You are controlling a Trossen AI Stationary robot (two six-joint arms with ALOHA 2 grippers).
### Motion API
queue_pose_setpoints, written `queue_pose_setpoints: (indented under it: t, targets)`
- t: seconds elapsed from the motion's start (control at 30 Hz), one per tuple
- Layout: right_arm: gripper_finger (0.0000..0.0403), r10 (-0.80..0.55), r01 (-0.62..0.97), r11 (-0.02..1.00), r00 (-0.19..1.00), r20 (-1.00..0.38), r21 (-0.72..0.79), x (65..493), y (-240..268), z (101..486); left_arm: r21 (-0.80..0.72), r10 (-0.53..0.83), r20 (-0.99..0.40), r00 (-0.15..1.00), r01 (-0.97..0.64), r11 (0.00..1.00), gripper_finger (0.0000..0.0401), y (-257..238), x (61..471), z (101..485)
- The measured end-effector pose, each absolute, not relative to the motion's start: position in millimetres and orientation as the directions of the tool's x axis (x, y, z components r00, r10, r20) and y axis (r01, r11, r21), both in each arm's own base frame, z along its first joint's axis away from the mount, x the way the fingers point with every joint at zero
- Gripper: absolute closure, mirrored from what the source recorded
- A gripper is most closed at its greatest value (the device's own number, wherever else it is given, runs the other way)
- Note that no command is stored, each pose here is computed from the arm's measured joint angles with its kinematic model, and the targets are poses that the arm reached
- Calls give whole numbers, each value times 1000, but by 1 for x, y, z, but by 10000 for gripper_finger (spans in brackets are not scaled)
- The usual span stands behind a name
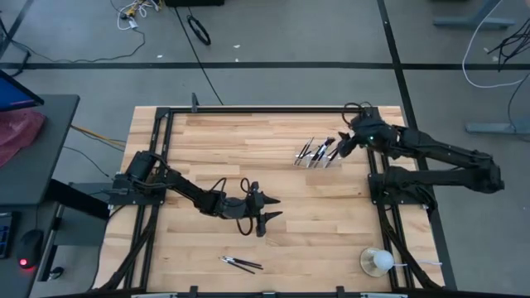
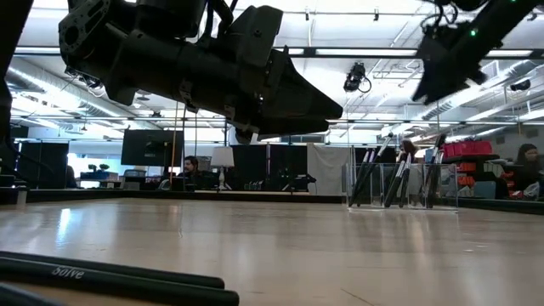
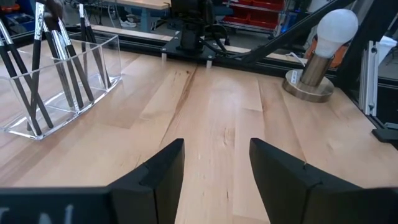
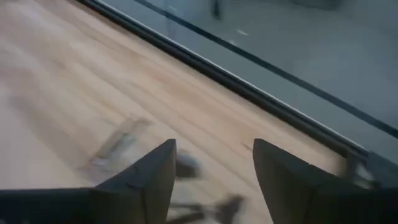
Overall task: Put items in baskets/containers
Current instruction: Put the black eyeshadow brush into the transparent organizer
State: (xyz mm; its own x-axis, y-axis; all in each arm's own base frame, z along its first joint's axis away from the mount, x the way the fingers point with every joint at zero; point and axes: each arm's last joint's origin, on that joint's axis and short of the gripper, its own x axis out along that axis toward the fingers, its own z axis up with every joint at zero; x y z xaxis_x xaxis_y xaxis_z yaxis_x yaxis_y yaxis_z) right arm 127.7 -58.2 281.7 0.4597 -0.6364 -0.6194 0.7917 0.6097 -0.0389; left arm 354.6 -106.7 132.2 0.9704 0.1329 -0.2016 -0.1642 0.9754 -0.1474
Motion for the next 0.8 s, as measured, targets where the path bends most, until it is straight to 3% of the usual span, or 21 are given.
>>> queue_pose_setpoints:
  t: [0.27,0.5,0.6,0.8]
  targets:
    - [207,-225,362,912,833,-505,191,165,-11,263,-107,105,-261,960,-137,985,214,-119,348,133]
    - [222,130,-41,965,931,-341,257,185,56,222,-36,-1,-420,908,-15,999,224,-152,316,155]
    - [228,176,-94,957,940,-291,275,187,77,208,-78,-95,-447,890,67,995,222,-171,301,164]
    - [238,101,-27,967,954,-283,254,196,100,188,-211,-169,-536,827,63,975,222,-204,273,153]
